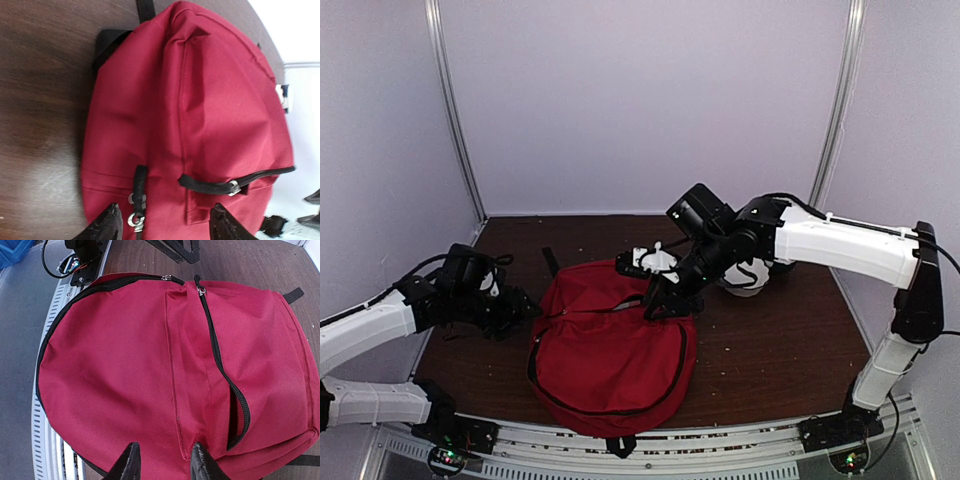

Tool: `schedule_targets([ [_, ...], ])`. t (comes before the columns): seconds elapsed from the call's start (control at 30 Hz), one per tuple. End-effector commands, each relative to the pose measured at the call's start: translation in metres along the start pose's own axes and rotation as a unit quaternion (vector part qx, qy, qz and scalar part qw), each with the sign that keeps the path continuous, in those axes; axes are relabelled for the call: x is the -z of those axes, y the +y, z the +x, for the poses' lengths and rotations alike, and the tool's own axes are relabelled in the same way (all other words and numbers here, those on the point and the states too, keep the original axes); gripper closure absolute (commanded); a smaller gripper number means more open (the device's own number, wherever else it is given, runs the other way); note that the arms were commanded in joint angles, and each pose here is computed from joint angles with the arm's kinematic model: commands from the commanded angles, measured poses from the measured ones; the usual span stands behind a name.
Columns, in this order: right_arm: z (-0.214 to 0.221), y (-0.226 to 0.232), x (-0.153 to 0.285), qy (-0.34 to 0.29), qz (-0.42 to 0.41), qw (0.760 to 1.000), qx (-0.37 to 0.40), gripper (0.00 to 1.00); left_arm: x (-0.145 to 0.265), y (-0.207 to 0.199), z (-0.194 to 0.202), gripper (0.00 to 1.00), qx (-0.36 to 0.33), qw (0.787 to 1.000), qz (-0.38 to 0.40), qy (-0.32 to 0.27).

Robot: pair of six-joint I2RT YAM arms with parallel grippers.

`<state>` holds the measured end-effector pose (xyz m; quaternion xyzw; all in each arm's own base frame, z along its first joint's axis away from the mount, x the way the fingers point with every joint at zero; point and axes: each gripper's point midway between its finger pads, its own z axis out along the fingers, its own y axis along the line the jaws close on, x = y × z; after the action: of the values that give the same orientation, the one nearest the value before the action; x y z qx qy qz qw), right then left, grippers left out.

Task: Pack the student bag
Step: Grab the lower front pocket of the student bag.

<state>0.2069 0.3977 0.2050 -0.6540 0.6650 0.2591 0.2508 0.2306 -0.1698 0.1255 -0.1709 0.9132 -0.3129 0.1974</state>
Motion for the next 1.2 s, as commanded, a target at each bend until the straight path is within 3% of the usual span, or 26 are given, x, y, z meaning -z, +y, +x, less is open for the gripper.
schedule_targets([
  [0.0,-0.004,0.002,-0.005,-0.008,-0.011,1.000,-0.006,0.65,-0.002,-0.037,-0.017,0.41,0.053,0.994,0.091,-0.024],
  [0.23,-0.002,0.001,-0.007,-0.004,-0.009,1.000,-0.007,0.65,-0.014,-0.050,-0.017,0.48,0.080,0.989,0.127,-0.007],
  [0.43,-0.001,0.002,-0.008,-0.003,-0.009,1.000,-0.006,0.65,-0.013,-0.038,-0.009,0.52,0.116,0.988,0.103,0.007],
  [0.67,-0.002,0.004,-0.008,-0.004,-0.009,1.000,-0.001,0.65,-0.018,-0.028,-0.001,0.53,0.159,0.981,0.105,0.015],
  [0.97,-0.001,0.003,-0.008,-0.001,-0.006,1.000,0.001,0.65,-0.025,-0.039,-0.007,0.53,0.156,0.980,0.118,0.022],
  [1.17,0.000,0.003,-0.007,0.002,-0.003,1.000,0.001,0.65,-0.034,-0.059,-0.016,0.66,0.145,0.979,0.139,0.032],
])
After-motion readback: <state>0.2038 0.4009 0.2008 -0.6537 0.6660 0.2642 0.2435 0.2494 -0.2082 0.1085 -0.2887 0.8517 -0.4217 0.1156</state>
